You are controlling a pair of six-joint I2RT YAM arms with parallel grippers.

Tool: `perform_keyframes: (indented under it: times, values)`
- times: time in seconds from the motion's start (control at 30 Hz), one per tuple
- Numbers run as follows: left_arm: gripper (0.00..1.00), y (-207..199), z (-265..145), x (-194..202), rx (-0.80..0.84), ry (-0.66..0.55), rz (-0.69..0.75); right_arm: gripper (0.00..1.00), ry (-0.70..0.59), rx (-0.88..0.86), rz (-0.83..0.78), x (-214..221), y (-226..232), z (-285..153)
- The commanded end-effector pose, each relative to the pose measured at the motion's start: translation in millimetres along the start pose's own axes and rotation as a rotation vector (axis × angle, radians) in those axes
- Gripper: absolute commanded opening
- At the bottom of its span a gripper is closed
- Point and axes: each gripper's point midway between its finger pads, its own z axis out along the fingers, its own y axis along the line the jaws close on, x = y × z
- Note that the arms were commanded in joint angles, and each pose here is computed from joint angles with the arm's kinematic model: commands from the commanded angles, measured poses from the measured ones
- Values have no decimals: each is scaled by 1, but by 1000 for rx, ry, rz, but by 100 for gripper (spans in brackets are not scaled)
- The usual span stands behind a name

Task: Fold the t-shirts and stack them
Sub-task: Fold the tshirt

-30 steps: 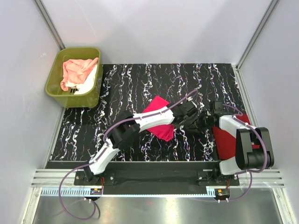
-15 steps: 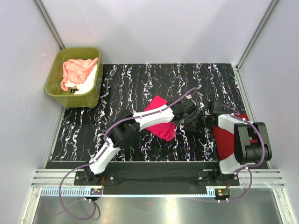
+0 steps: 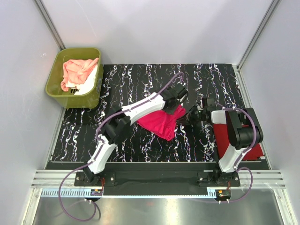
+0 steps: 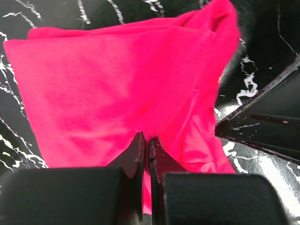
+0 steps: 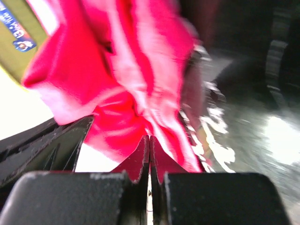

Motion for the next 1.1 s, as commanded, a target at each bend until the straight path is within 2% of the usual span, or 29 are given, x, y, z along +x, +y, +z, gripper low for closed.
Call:
perform_keyframes:
  times: [0.0,0.27,0.4,0.67,1.07]
  values:
    - [0,3,-35,-28,84,-77,-68,0,5,-89,-47,-7,34,7]
    - [0,6,-48,-44,130,-111,-108,0,22,-61,-58,-12,30,40]
    - [0,3,-54,-48,154,-121,-111,0,11,-2,-29,-15,9,53]
    - [0,-4,-63,-53,205,-129,-134,0,-37,135,-7,-17,-25,54]
    - [0,-17,-74,-60,280,-134,-179,0,-99,210,-48,-21,-24,53]
